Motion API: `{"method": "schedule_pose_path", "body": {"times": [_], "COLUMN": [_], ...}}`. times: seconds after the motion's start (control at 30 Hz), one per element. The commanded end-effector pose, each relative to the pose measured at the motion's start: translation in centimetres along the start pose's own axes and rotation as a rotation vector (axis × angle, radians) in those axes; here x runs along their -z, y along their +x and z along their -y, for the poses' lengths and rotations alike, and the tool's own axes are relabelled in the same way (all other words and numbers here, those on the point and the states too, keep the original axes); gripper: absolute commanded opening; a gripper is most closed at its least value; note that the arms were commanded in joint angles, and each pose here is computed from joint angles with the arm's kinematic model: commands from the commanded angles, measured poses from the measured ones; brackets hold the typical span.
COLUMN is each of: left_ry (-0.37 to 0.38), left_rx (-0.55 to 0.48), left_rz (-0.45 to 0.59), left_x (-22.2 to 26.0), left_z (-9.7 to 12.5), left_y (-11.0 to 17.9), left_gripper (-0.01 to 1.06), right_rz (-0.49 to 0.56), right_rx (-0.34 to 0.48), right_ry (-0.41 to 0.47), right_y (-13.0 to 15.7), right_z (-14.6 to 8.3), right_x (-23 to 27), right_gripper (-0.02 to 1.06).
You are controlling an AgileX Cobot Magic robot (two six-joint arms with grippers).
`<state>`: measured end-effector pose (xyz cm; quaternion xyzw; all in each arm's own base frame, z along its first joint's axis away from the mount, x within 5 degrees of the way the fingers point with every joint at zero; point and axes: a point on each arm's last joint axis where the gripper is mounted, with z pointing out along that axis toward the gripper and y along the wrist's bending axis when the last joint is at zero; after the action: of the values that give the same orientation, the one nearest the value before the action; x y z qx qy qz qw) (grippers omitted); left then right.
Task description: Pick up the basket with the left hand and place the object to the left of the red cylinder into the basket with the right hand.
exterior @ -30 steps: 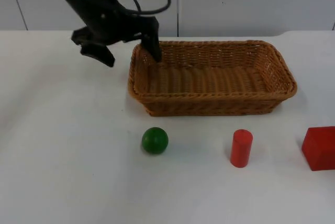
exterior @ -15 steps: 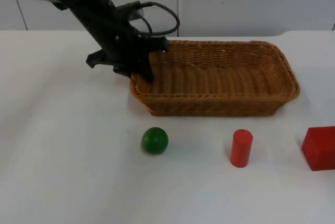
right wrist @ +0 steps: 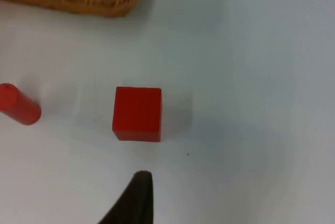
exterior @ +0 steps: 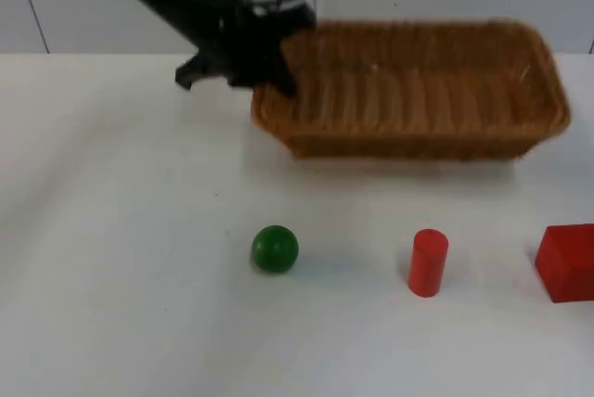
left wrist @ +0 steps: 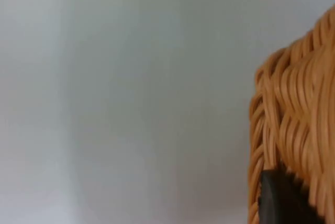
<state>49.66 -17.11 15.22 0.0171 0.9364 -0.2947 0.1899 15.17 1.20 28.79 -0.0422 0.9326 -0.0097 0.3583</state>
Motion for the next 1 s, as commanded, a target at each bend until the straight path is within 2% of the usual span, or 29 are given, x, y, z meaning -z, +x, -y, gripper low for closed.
{"method": "schedule_pose_path", "body": {"times": [0.0, 0.07, 0.17, 0.27, 0.37, 0.53, 0.7, 0.77, 0.83, 0.97], "left_ry": [0.077, 0.102, 0.101, 0.045, 0.010, -0.031, -0.046, -0.052, -0.057, -0.066], "left_rx": [0.026, -0.001, -0.037, -0.088, -0.110, -0.106, -0.067, -0.037, -0.043, -0.028], "left_rz": [0.069, 0.080, 0.072, 0.039, 0.004, -0.019, -0.021, -0.014, -0.023, 0.069], "left_x": [3.5, 6.4, 9.0, 13.1, 14.8, 17.7, 20.4, 23.2, 24.1, 28.5], "left_z": [2.5, 4.1, 5.2, 6.0, 6.3, 5.9, 4.1, 2.7, 2.3, 1.3], "left_y": [-1.7, -2.3, -2.4, -2.1, -1.6, -0.4, 1.4, 2.4, 2.8, 3.0], "left_gripper": [0.00, 0.00, 0.00, 0.00, 0.00, 0.00, 0.00, 0.00, 0.00, 0.00], "right_rz": [0.004, 0.007, 0.007, 0.007, 0.007, 0.007, 0.007, 0.006, 0.006, 0.003], "right_rx": [0.002, 0.003, 0.003, 0.003, 0.003, 0.003, 0.002, -0.001, -0.001, -0.012], "right_ry": [0.005, 0.007, 0.007, 0.007, 0.007, 0.007, 0.005, 0.002, 0.002, -0.021], "right_y": [0.1, 0.0, 0.0, 0.0, 0.0, 0.0, 0.0, 0.0, 0.0, 0.1], "right_z": [0.1, 0.1, 0.1, 0.1, 0.1, 0.1, 0.1, 0.1, 0.1, -0.1], "right_x": [-0.1, -0.1, -0.1, -0.1, -0.1, -0.1, -0.1, -0.1, -0.1, -0.1], "right_gripper": [1.05, 1.05, 1.05, 1.05, 1.05, 1.05, 1.05, 1.05, 1.05, 1.05]}}
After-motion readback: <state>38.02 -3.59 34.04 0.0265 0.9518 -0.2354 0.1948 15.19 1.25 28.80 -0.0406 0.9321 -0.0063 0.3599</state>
